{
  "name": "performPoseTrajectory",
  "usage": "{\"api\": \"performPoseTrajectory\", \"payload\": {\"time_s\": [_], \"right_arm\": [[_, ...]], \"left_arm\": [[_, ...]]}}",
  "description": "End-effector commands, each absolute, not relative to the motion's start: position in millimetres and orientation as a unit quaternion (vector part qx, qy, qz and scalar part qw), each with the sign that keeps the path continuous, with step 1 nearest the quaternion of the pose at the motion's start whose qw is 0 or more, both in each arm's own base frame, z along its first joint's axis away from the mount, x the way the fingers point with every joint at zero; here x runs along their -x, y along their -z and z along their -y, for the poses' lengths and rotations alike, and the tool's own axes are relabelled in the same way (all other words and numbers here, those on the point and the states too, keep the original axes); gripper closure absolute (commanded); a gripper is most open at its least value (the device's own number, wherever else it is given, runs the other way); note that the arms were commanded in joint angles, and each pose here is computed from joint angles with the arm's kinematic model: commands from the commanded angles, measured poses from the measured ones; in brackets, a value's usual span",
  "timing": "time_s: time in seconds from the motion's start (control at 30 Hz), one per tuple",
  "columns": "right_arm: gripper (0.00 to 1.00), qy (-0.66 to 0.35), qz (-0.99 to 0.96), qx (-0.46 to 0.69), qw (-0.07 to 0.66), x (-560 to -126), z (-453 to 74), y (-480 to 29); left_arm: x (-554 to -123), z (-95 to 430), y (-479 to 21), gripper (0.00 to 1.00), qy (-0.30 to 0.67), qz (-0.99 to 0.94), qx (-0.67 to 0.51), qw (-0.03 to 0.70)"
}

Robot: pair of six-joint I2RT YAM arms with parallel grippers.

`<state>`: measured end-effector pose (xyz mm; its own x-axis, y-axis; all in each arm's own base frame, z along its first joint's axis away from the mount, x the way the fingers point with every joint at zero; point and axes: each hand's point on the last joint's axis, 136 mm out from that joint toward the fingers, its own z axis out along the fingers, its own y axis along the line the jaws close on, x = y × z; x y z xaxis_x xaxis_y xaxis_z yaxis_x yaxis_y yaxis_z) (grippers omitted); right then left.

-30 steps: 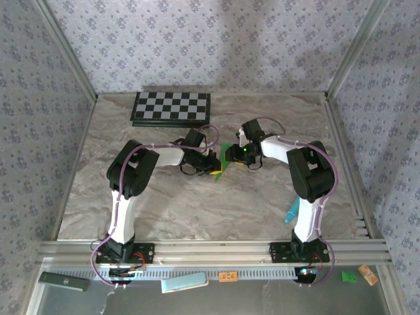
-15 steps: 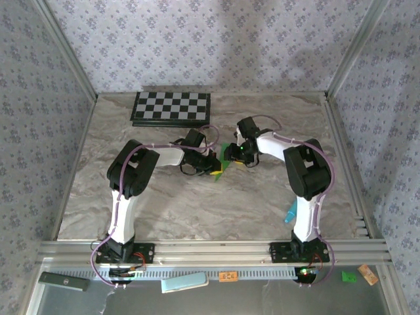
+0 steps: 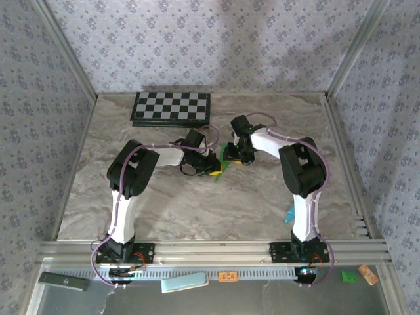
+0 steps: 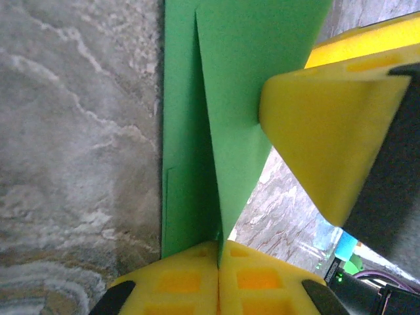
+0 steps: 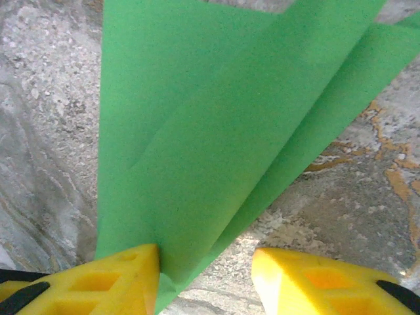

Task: Fold a paper plane with a square sheet of paper (pick it up from the middle)
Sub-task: Fold the wing for the fifth time at the center of the table.

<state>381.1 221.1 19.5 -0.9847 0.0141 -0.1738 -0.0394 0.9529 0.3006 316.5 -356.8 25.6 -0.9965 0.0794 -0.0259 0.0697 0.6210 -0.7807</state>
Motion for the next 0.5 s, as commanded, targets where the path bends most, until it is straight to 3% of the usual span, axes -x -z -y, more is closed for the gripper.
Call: {"api": "performPoseTrajectory", "payload": {"time_s": [0.0, 0.47], "right_arm": [[0.53, -0.065, -0.997, -0.012, 0.038, -364, -191, 39], [0.51, -0.049, -0.999, -0.013, 0.020, -362, -189, 41]], "left_arm": [[-311, 351, -24, 0.91, -0.431, 0.901, 0.035, 0.016], [-304, 336, -44, 0.78, -0.407, 0.913, 0.040, -0.006]]}}
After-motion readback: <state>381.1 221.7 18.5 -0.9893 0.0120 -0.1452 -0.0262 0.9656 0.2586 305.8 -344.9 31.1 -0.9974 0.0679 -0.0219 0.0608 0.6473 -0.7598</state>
